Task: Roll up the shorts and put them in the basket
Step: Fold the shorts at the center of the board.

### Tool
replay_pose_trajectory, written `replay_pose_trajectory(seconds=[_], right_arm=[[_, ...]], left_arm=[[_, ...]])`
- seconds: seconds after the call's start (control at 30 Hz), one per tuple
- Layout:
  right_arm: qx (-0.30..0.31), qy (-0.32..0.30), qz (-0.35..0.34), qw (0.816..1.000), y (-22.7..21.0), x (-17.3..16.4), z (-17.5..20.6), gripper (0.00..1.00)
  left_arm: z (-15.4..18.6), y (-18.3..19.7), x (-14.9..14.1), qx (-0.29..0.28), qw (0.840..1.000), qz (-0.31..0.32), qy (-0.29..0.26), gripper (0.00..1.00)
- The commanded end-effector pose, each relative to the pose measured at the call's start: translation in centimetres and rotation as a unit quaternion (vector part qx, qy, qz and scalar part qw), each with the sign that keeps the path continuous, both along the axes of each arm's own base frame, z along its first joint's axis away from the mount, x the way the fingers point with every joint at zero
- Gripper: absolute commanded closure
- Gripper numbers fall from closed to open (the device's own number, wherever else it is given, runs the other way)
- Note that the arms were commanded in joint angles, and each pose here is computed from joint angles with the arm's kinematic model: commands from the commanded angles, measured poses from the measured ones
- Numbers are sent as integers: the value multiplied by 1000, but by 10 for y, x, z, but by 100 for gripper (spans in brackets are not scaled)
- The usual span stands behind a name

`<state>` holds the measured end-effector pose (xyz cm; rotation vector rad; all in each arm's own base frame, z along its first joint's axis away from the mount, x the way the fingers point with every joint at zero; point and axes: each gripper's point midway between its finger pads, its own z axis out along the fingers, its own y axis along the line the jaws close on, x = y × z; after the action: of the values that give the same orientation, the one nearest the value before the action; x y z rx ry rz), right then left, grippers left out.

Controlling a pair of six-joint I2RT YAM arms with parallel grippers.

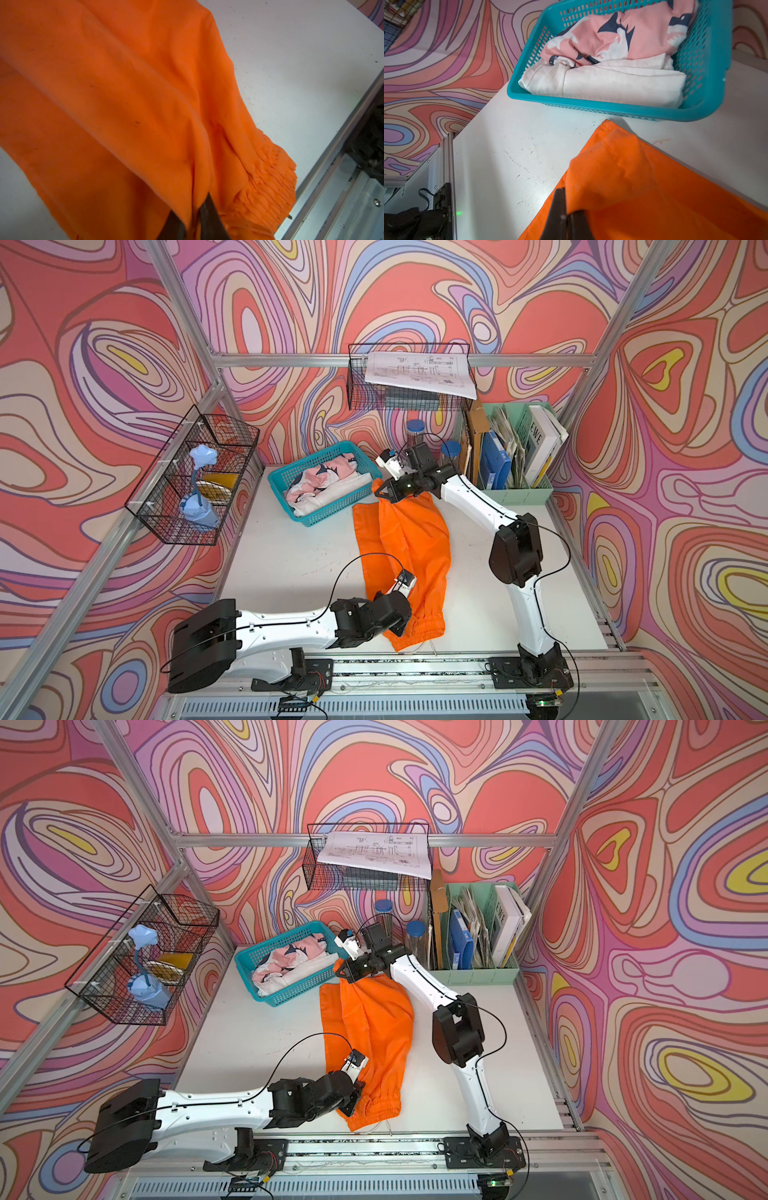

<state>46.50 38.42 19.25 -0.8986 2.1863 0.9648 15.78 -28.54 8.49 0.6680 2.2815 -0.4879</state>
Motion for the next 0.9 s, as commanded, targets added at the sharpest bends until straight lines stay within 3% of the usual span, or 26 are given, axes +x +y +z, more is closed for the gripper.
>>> replay_pose_trajectory(seconds=[0.0, 0.1, 0.13, 0.17, 0.2, 0.27, 0.4, 0.57, 0.67, 0.7, 0.73, 0.77, 0.8, 0.83, 0.87], right_arm=[[6, 27, 18, 999, 6, -3, -16, 100], [4, 49, 20, 999, 10, -4, -36, 96], [3, 57, 18, 998, 10, -4, -42, 81], [5, 65, 21, 998, 11, -5, -48, 53], [10, 70, 24, 997, 13, -7, -50, 31], [16, 68, 20, 997, 12, -6, -49, 7], [29, 40, -16, 999, -6, 6, -22, 2], [52, 1, -106, 993, -65, 21, 25, 2], [5, 6, -176, 984, -108, 22, 6, 4], [-8, 17, -186, 982, -117, 19, -5, 8], [-17, 32, -194, 980, -124, 16, -18, 19], [-27, 45, -201, 978, -129, 13, -31, 46], [-36, 56, -208, 976, -133, 10, -42, 75], [-45, 68, -213, 974, -136, 7, -53, 100], [-49, 81, -215, 972, -138, 3, -64, 100]], left_arm=[[-14, 29, 2, 2, 998, 66, 12, 61], [-21, 42, -1, -3, 996, 86, 24, 32], [-22, 45, -2, -4, 996, 91, 26, 19], [-21, 47, -3, -8, 995, 94, 30, 7], [-20, 48, -3, -14, 995, 97, 31, 2], [-13, 51, -4, -29, 995, 95, 25, 1], [21, 58, -3, -56, 995, 74, -28, 1], [103, 70, 9, -103, 983, 59, -139, 1], [137, 71, 28, -105, 975, 65, -184, 1], [139, 68, 35, -106, 976, 65, -180, 1], [135, 62, 43, -101, 979, 61, -167, 3], [132, 52, 50, -99, 981, 53, -156, 17], [126, 42, 54, -94, 984, 43, -146, 38], [122, 31, 60, -90, 986, 35, -138, 67], [113, 19, 66, -78, 989, 22, -126, 91]])
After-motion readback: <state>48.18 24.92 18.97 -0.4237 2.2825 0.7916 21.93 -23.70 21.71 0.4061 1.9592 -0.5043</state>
